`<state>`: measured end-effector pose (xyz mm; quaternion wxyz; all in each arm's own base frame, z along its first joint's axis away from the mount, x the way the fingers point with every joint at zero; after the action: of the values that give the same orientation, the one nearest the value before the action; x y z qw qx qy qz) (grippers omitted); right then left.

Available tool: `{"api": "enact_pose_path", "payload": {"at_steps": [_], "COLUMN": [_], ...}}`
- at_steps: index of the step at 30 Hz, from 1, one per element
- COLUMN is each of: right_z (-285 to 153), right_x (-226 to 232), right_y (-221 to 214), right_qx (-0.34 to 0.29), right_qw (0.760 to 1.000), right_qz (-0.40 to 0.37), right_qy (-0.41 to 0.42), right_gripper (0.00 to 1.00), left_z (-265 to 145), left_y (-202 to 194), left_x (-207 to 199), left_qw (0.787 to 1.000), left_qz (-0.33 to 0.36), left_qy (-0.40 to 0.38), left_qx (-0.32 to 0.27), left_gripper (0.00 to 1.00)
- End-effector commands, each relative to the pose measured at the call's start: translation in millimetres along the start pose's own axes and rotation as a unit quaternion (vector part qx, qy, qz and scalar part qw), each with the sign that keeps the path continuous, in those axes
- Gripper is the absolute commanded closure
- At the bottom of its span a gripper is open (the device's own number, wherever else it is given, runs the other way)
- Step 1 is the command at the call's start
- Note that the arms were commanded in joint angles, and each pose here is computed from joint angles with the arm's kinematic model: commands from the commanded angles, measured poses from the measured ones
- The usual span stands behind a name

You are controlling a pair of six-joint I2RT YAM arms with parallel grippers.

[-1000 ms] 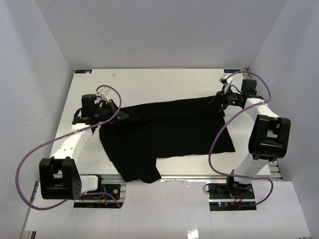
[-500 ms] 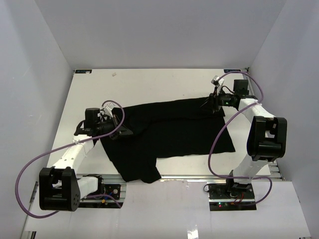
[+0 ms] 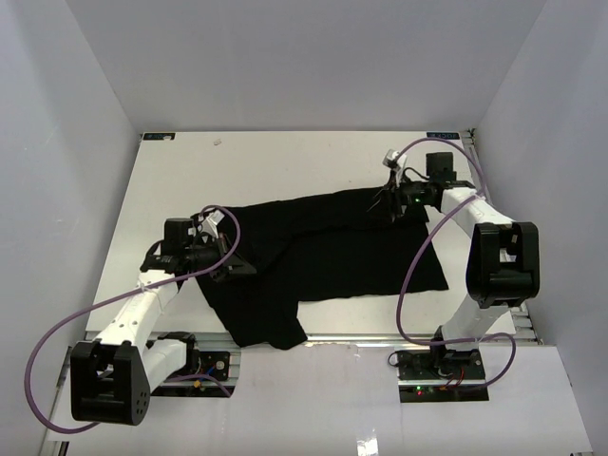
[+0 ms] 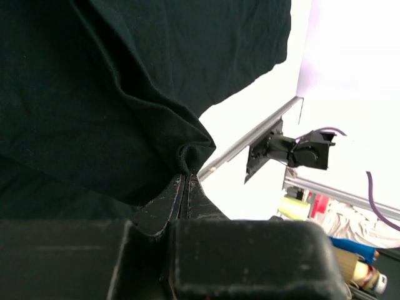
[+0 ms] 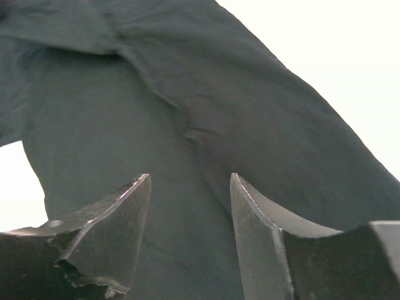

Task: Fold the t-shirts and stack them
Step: Fold the flattened tshirt in 1/3 of the way

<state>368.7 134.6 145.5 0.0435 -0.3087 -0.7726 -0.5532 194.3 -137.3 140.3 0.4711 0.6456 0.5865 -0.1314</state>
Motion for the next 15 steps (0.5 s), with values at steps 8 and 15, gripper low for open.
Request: {"api": "enact_pose_path", "payload": {"at_steps": [8, 15], "right_z": [32, 32], "right_x": [43, 43], "right_y": [16, 14], "right_qx": [0.016, 0.016], "right_qw": [0.994, 0.994], "right_qz": [-0.054, -0.059], "right_qy": [0.089, 0.089], "right_gripper": [0.36, 0.36], "left_z": [-5, -17], "left_y": [-24, 1], "left_x": [1, -7], "left_qw": [0.998, 0.998], "left_qz": [-0.028, -0.006], "left_qy": [0.015, 0.056], "left_qx": [0.050, 0.016], "left_gripper": [0.53, 0.16]}}
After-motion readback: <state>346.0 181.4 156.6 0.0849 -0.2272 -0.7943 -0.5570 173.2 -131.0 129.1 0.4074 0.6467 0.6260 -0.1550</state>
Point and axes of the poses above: each gripper's point midway between its finger pads, its own z axis out along the fingers, its own x axis along the line the jaws close on, y = z × x, the point moved 3 cm from there along -z, back along the fingers, and after that the axes turned 13 degrees about z, right-handed, at the moved point
